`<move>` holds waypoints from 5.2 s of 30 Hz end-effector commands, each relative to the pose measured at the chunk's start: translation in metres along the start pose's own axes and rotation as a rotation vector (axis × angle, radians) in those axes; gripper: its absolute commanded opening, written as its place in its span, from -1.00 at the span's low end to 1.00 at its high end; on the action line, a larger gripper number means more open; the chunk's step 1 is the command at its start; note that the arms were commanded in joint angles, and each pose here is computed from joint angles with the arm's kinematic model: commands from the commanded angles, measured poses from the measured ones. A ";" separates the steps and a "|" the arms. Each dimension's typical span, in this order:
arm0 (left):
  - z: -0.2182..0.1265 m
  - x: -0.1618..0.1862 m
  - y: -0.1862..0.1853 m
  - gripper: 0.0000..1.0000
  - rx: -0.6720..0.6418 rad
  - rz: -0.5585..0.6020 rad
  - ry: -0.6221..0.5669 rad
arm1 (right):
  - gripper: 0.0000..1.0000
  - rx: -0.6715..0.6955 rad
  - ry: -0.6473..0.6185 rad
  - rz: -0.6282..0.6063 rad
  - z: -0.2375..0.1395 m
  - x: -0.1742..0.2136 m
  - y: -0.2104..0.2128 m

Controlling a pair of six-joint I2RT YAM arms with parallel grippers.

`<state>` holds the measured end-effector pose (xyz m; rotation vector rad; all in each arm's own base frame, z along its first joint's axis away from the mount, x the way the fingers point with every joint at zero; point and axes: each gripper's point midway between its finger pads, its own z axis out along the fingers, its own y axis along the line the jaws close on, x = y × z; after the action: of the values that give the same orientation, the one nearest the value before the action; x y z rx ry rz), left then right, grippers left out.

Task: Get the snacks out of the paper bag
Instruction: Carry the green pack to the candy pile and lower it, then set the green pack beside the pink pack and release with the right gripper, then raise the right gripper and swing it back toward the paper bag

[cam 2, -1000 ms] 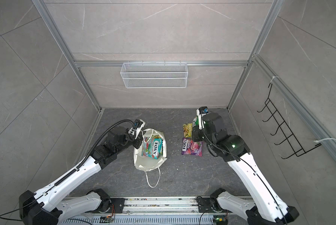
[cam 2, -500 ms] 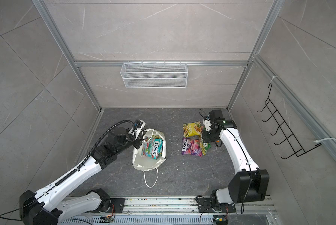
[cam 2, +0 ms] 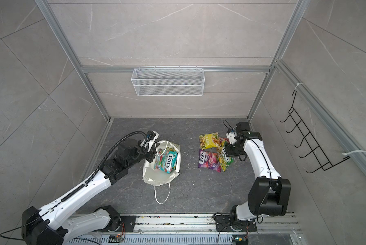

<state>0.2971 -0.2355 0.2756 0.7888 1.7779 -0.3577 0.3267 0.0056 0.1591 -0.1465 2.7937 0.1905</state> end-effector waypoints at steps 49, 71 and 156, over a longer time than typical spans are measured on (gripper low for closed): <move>-0.002 -0.025 -0.003 -1.00 0.020 -0.016 -0.095 | -0.71 0.078 0.060 0.107 0.022 0.011 -0.019; -0.002 -0.021 -0.003 -1.00 0.020 -0.029 -0.096 | -0.87 0.399 0.283 0.144 0.041 0.031 -0.084; -0.053 -0.003 -0.040 -1.00 0.195 0.090 -0.162 | -0.93 -0.452 -0.031 0.528 0.154 0.020 0.286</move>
<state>0.2356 -0.2305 0.2685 0.9582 1.6662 -0.5058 0.3034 0.2969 0.0331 0.4094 2.7306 0.8715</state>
